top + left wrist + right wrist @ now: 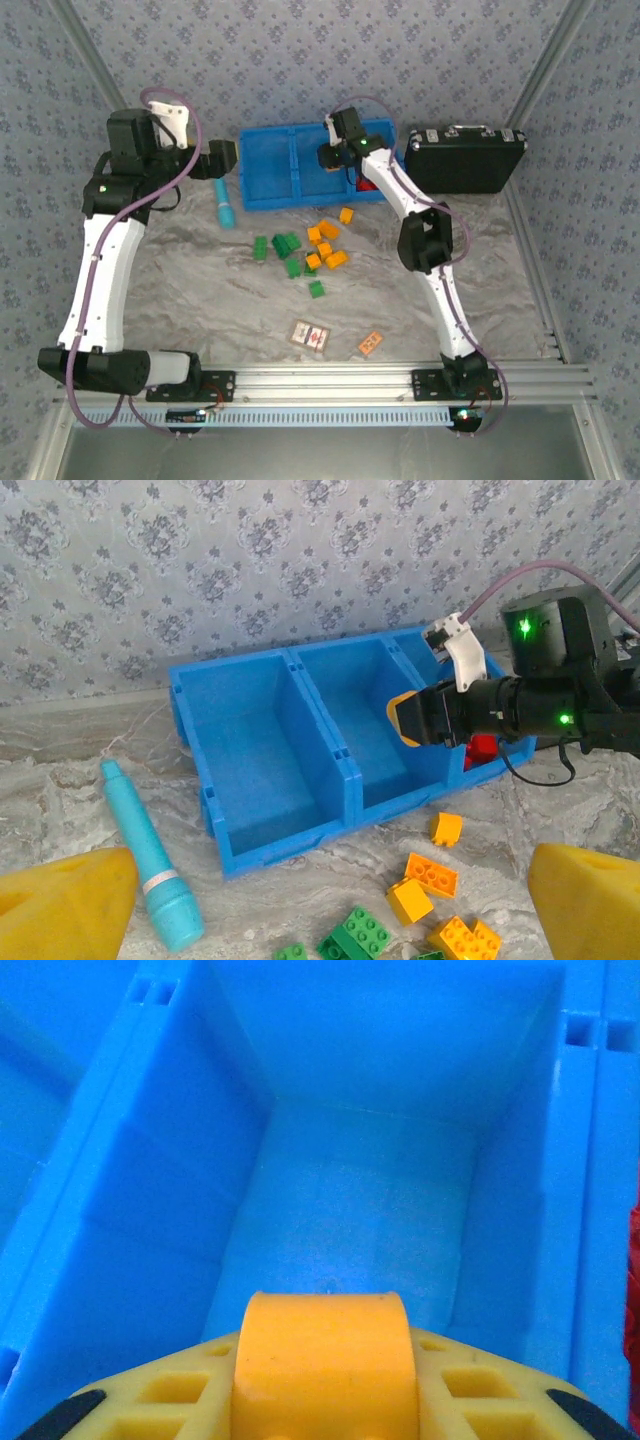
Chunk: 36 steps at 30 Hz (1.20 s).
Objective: Sort the legos into containers by color
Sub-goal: Place the lego in the container, then pick up the lego from the top-center of the table.
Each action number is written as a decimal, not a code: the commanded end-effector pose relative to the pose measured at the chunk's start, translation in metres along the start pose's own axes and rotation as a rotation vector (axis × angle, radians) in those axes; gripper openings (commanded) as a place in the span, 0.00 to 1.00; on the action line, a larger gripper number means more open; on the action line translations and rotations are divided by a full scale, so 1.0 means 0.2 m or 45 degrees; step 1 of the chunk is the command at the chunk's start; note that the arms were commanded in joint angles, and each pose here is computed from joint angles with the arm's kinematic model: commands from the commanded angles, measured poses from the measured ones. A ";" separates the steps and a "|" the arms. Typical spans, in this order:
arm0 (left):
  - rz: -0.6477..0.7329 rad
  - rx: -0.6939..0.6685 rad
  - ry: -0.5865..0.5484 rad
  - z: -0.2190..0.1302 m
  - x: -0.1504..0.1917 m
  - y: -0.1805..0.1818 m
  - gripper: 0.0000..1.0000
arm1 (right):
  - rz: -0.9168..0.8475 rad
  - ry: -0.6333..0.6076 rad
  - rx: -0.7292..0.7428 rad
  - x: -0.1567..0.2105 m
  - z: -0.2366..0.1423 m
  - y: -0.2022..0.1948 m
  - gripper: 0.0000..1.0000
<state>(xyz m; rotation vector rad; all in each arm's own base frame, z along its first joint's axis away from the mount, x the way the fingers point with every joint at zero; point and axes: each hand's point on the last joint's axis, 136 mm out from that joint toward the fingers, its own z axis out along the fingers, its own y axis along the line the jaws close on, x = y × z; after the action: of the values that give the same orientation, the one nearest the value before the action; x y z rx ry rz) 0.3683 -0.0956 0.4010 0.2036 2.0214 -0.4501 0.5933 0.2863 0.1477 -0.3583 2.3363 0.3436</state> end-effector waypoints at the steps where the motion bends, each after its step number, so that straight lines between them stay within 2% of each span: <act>1: -0.023 0.039 -0.033 0.02 -0.03 0.00 1.00 | 0.048 0.086 -0.039 0.11 0.11 0.00 0.40; 7: -0.038 0.051 -0.042 0.01 -0.04 0.00 1.00 | 0.038 0.108 -0.062 0.14 0.09 0.04 0.50; 14: -0.047 0.088 -0.095 -0.07 -0.06 -0.05 1.00 | -0.010 0.076 0.000 0.11 -0.19 0.09 0.50; 23: -0.043 0.109 -0.173 -0.22 -0.04 -0.10 1.00 | 0.172 0.224 0.175 0.43 -0.51 0.06 0.48; 29: -0.056 0.137 -0.195 -0.30 -0.03 -0.14 1.00 | 0.349 0.320 0.240 0.67 -0.49 0.01 0.46; 33: -0.049 0.128 -0.215 -0.34 -0.02 -0.15 1.00 | 0.400 0.326 0.285 0.72 -0.45 -0.03 0.48; 36: -0.054 0.124 -0.212 -0.34 -0.02 -0.15 1.00 | 0.433 0.326 0.295 0.73 -0.40 -0.04 0.52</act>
<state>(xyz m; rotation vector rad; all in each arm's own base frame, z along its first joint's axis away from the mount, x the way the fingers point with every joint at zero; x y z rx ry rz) 0.3087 -0.0946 0.4326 0.1751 1.8731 -0.5579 0.4365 0.2324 0.1054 0.0175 2.6727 0.2077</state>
